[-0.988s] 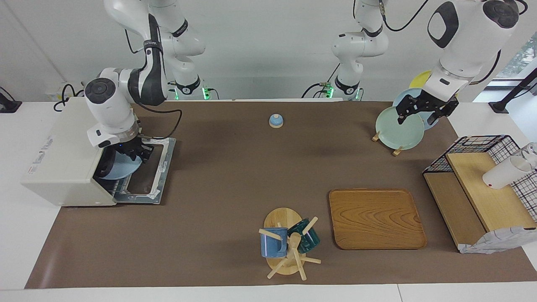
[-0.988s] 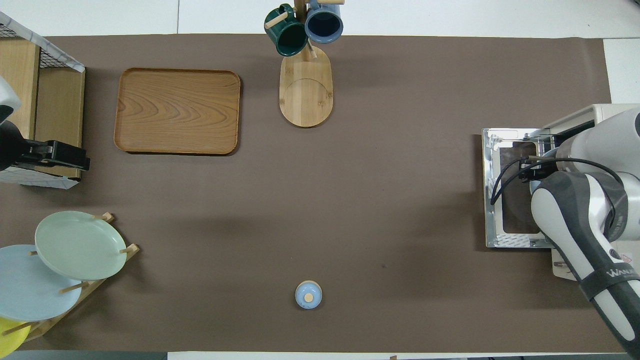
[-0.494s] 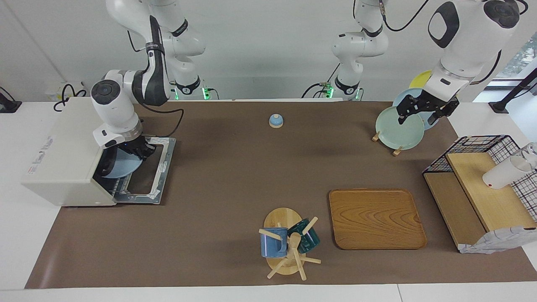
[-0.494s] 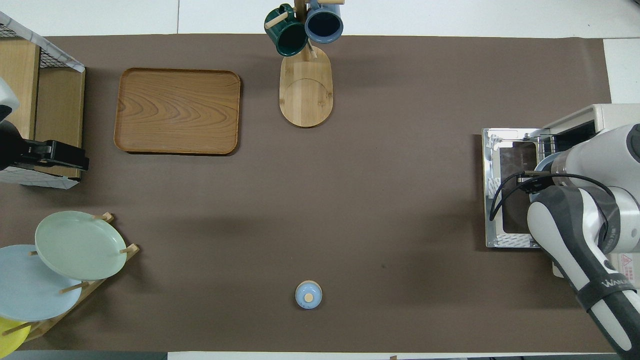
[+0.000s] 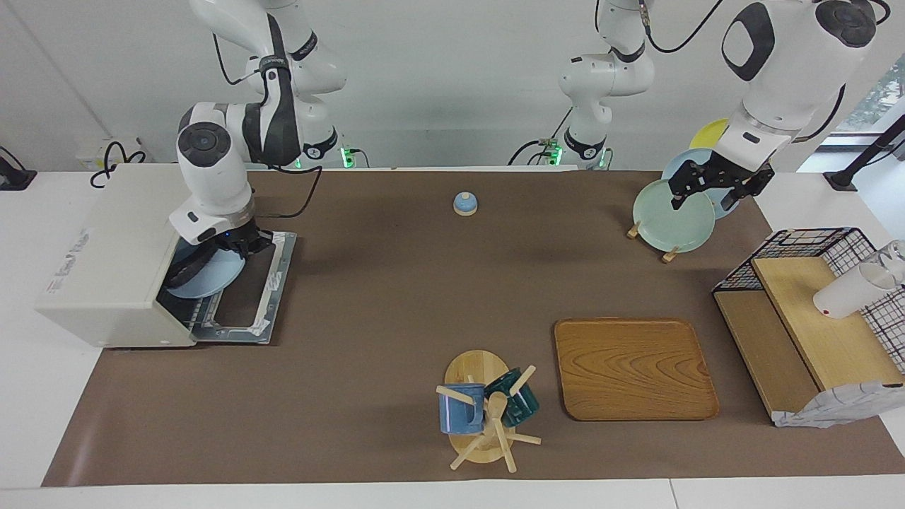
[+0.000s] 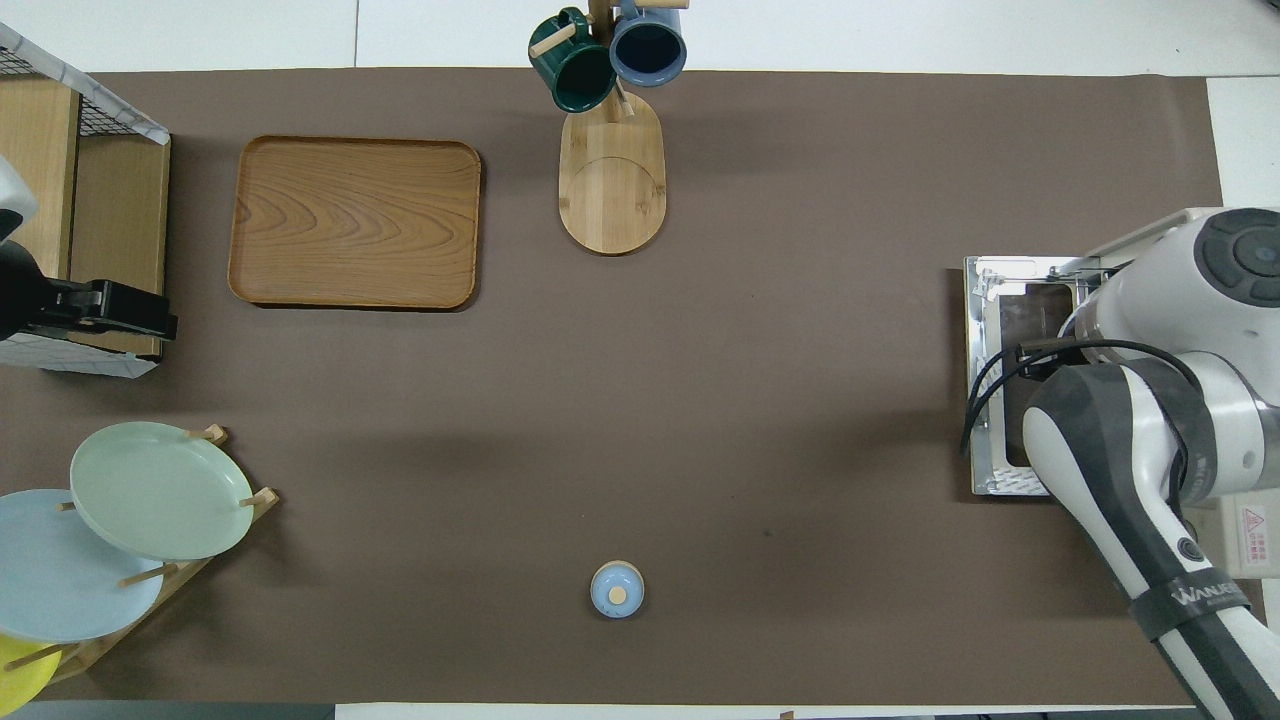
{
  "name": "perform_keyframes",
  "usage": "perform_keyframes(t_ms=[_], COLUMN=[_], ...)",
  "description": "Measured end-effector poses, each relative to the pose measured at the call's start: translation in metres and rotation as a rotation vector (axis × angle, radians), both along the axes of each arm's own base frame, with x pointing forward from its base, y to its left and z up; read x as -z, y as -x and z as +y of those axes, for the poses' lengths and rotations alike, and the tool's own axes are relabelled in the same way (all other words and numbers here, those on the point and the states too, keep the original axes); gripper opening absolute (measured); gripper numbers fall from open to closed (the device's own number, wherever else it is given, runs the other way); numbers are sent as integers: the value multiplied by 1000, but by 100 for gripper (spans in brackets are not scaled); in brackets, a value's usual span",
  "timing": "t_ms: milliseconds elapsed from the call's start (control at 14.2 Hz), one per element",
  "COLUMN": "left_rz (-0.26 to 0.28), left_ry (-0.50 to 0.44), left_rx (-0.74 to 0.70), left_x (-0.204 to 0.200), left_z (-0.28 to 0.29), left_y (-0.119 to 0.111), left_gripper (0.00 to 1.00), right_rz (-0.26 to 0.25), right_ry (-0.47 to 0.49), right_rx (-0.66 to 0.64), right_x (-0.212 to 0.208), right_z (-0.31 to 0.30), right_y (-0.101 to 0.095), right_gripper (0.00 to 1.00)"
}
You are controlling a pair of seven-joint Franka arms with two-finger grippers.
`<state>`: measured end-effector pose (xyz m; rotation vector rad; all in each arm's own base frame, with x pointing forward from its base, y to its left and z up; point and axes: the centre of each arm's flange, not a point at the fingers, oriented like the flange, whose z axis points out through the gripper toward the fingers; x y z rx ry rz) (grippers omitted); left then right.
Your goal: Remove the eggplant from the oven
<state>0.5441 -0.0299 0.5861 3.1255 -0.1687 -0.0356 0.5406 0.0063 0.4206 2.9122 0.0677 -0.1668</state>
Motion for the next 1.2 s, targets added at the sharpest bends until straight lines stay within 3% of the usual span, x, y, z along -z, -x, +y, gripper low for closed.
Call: perform_keyframes(t_ms=[282,705,917,1058,1199], left_rz=[-3,-26,-39,-50,-62], left_ry=[0,1,2,2,3], left_rx=[0,-5,-8,-15,-26], left_x=[0,-3,-4,-5,-6], left_z=[0,3,4,8,14], left_y=[0,-3,-4,-6,-7], left_gripper=[100,100,100,100,100], right_rz=[-1,-37,-63,-108,-120], right_ry=[23,23,18,-14,-52], right_rx=[-55,48,97,132,134], right_x=[-22,-43,-12,22,53], right_z=[83,264,376,439,479], right_y=[-10,-6,-5,6,19], right_gripper=[3,3,3,3,3])
